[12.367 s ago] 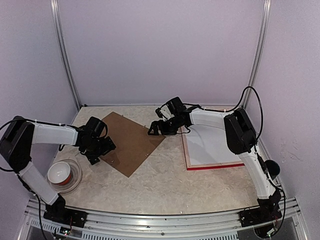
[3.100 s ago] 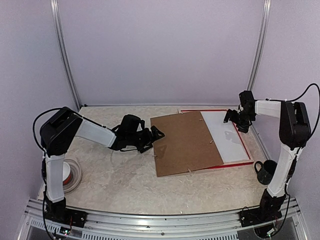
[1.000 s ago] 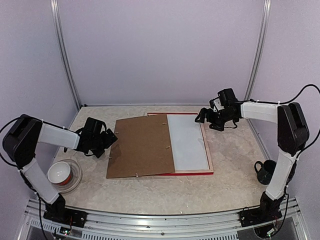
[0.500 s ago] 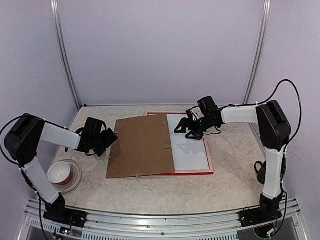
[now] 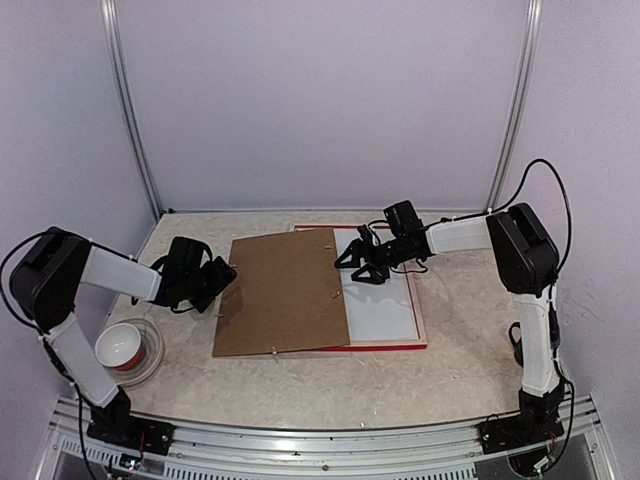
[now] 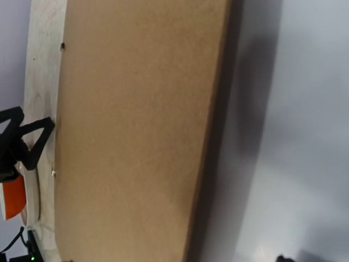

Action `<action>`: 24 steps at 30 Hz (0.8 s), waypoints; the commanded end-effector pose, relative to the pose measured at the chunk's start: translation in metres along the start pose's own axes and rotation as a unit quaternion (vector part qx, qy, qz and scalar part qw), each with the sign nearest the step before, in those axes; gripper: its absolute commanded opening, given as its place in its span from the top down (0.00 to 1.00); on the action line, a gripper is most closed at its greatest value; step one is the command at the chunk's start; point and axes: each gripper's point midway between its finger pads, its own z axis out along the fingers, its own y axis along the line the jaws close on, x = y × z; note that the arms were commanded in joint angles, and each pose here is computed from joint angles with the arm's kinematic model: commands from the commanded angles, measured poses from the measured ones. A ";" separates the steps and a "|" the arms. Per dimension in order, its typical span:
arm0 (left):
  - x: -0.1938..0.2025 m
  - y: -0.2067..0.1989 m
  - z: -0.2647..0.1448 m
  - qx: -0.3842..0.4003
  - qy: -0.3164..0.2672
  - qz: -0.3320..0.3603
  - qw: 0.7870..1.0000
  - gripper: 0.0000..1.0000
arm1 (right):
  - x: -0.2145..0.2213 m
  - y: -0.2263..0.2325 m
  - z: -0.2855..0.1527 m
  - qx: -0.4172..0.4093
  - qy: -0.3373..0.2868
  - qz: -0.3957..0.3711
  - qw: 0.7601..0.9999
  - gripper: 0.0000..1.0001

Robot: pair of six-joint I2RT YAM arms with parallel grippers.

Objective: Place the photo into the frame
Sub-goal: Pick up the backboard from the frame body.

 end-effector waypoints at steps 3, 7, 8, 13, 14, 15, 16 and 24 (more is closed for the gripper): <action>0.044 0.044 0.007 -0.054 0.078 -0.002 0.995 0.09 | 0.005 0.014 0.023 -0.055 0.016 0.006 0.998 0.22; 0.044 0.042 0.007 -0.051 0.079 0.000 0.996 0.09 | 0.009 0.023 0.032 -0.085 0.023 0.008 0.996 0.26; 0.044 0.041 0.007 -0.049 0.079 0.000 0.996 0.09 | 0.009 0.025 0.033 -0.092 0.025 0.008 0.995 0.27; 0.045 0.041 0.007 -0.048 0.081 0.001 0.996 0.08 | 0.009 0.035 0.037 -0.115 0.029 0.009 0.993 0.43; 0.045 0.041 0.007 -0.047 0.081 0.000 0.996 0.09 | 0.010 0.037 0.037 -0.119 0.030 0.009 0.992 0.47; 0.045 0.041 0.007 -0.047 0.081 0.000 0.996 0.09 | 0.010 0.039 0.037 -0.124 0.033 0.012 0.992 0.52; 0.046 0.041 0.007 -0.046 0.082 0.000 0.996 0.09 | 0.011 0.041 0.037 -0.131 0.035 0.015 0.991 0.54; 0.048 0.037 0.006 -0.041 0.082 0.002 0.996 0.08 | 0.015 0.049 0.034 -0.156 0.049 0.029 0.986 0.82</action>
